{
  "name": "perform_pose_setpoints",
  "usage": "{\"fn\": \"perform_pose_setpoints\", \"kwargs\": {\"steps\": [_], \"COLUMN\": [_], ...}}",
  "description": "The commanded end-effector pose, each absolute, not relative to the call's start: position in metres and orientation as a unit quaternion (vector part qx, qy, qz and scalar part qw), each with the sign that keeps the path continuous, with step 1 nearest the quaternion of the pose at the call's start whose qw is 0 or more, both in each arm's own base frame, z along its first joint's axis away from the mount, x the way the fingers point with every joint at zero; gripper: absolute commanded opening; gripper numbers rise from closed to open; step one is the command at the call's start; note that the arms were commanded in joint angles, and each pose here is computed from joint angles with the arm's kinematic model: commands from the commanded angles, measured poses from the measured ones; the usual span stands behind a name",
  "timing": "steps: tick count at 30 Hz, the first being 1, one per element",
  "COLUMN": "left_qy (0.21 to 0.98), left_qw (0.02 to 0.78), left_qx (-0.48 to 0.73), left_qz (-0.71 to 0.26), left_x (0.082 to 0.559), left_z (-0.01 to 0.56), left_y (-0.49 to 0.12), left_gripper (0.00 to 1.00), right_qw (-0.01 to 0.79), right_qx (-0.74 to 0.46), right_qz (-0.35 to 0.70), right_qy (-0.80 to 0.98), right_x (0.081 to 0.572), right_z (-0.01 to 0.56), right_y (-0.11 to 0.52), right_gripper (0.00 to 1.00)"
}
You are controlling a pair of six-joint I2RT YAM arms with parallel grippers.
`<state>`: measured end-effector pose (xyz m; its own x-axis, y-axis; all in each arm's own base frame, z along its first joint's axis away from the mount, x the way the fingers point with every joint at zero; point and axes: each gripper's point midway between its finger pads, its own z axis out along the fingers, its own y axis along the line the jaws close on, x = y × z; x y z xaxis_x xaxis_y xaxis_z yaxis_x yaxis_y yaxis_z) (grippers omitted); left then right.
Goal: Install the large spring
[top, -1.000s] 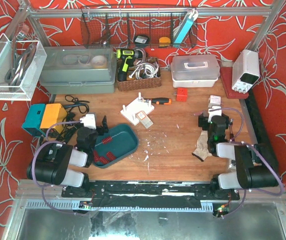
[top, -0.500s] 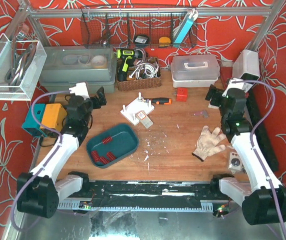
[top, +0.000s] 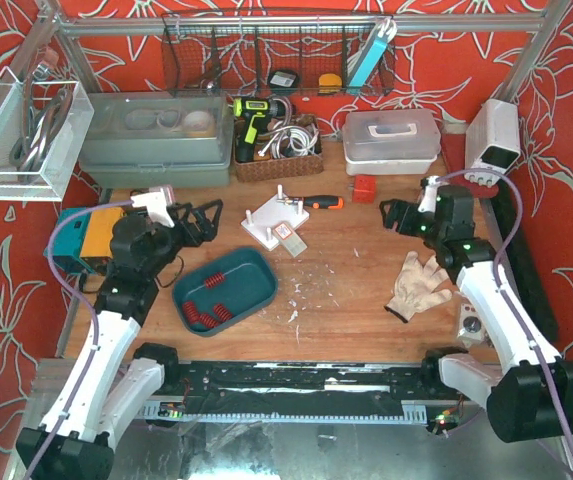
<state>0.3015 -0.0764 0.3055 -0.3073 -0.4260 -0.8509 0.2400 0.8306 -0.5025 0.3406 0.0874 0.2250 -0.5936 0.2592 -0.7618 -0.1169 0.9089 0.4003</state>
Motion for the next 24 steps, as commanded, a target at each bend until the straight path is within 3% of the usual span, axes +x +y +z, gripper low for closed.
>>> {"fn": "perform_pose_setpoints", "kwargs": {"steps": [1, 6, 13, 18, 24], "left_qy": [0.762, 0.790, 0.801, 0.818, 0.798], "left_qw": [0.501, 0.478, 0.521, 0.534, 0.570], "left_qx": [-0.049, -0.021, 0.027, 0.023, 0.005], "left_qz": [-0.406, -0.383, -0.295, -0.214, -0.195], "left_x": [0.284, 0.278, 0.282, 0.293, 0.289], "left_z": [0.274, 0.236, 0.239, 0.220, 0.210], "left_y": [-0.117, -0.152, -0.181, -0.176, -0.157], "left_gripper": [1.00, 1.00, 1.00, 1.00, 1.00], "right_qw": [0.416, 0.378, 0.367, 0.360, 0.362], "right_qx": [-0.019, -0.113, -0.211, -0.258, -0.314], "right_qz": [0.243, 0.208, 0.183, 0.162, 0.154], "right_qy": [0.876, 0.895, 0.887, 0.882, 0.864], "right_x": [0.329, 0.323, 0.317, 0.319, 0.324], "right_z": [0.206, 0.179, 0.160, 0.146, 0.132], "right_y": [0.124, 0.168, 0.217, 0.240, 0.277], "right_gripper": [0.95, 0.92, 0.86, 0.77, 0.71]}}
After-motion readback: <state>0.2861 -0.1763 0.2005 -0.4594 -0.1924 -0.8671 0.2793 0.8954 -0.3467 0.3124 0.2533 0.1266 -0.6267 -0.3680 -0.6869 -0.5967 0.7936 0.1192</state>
